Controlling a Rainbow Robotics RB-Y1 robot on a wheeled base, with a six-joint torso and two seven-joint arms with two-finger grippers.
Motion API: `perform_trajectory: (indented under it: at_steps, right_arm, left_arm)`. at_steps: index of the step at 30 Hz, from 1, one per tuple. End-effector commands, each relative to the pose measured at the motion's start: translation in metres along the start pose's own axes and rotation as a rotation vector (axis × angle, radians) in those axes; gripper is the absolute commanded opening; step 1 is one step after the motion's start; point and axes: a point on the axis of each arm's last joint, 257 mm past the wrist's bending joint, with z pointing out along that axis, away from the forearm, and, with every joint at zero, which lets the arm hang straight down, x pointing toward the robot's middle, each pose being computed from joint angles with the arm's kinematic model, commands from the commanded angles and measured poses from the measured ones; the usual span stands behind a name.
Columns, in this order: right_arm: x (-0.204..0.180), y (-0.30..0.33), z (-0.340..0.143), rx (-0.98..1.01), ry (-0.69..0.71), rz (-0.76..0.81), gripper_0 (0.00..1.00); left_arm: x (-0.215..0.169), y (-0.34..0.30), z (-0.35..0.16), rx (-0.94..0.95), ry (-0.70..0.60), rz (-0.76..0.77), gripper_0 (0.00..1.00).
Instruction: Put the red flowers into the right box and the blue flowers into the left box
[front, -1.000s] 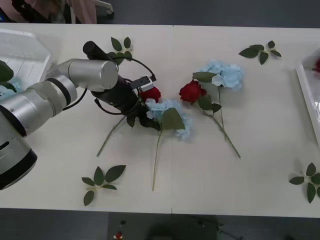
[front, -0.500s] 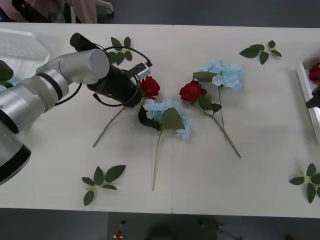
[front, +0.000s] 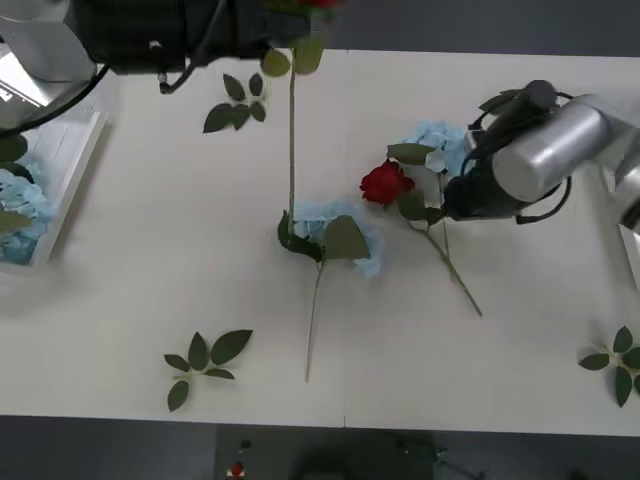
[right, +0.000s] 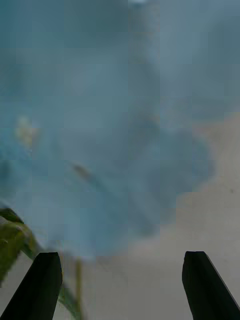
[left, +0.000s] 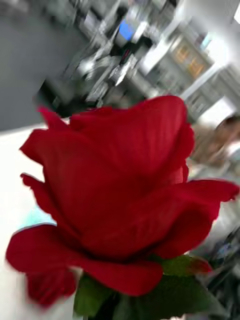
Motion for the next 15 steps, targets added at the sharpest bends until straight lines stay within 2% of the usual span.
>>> perform_trajectory:
  at_steps: [1, 4, 9, 15]
  right_arm:
    - [-0.038, 0.032, 0.005, -0.023, -0.061, 0.060, 0.70]
    - [-0.049, 0.046, 0.017, -0.026, -0.083, 0.073, 0.70]
    - [-0.060, 0.048, 0.036, -0.011, -0.125, 0.096, 0.70]
    - [-0.061, 0.044, 0.042, 0.001, -0.128, 0.093, 0.68]
  left_arm:
    - [-0.055, -0.057, 0.004, 0.115, -0.224, -0.142, 0.00]
    - [-0.052, -0.074, 0.022, 0.095, -0.293, -0.131, 0.00]
    - [-0.043, -0.081, 0.050, 0.043, -0.297, 0.067, 0.00]
    - [-0.057, -0.084, 0.064, 0.019, -0.355, 0.083, 0.00]
